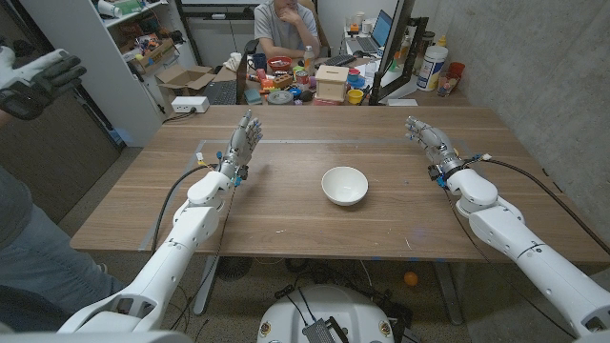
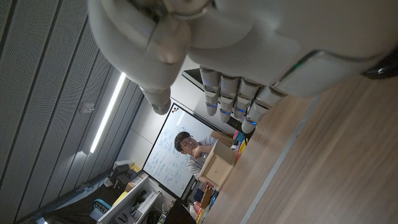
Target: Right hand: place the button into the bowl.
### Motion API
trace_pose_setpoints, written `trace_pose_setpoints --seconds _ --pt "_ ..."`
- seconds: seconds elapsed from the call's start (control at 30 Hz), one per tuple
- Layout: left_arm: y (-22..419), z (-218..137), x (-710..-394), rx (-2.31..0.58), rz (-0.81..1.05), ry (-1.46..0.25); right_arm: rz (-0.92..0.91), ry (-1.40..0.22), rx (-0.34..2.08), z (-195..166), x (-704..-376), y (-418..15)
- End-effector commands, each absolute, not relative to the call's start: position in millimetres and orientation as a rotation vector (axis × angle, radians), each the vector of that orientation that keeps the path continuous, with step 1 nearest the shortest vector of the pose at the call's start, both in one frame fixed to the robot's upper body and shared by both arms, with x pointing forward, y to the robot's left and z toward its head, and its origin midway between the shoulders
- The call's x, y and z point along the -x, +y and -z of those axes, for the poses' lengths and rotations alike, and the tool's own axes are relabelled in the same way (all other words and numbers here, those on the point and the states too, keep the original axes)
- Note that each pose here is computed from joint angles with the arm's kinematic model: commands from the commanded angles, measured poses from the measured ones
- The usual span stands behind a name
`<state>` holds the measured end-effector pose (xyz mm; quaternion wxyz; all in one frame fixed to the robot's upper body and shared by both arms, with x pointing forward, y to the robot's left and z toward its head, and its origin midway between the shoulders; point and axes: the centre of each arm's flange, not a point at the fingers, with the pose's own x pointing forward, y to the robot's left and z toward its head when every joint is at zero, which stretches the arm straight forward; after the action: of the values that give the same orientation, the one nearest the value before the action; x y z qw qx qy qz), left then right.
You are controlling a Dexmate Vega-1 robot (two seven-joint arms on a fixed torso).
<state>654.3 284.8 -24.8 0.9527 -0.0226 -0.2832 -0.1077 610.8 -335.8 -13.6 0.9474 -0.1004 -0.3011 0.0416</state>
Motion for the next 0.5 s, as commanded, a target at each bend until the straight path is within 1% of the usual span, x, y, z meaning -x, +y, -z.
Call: trace_pose_setpoints --seconds 0.03,0.23,0.5 --pt "284 26 -654 0.046 0.222 -0.563 -0.062 -0.613 0.278 9 -601 -353" --pt "283 26 -653 0.044 0.233 -0.568 -0.049 -0.596 0.330 6 -599 -357" --pt "281 26 -651 0.043 0.240 -0.570 0.015 -0.581 0.417 2 -592 -366"
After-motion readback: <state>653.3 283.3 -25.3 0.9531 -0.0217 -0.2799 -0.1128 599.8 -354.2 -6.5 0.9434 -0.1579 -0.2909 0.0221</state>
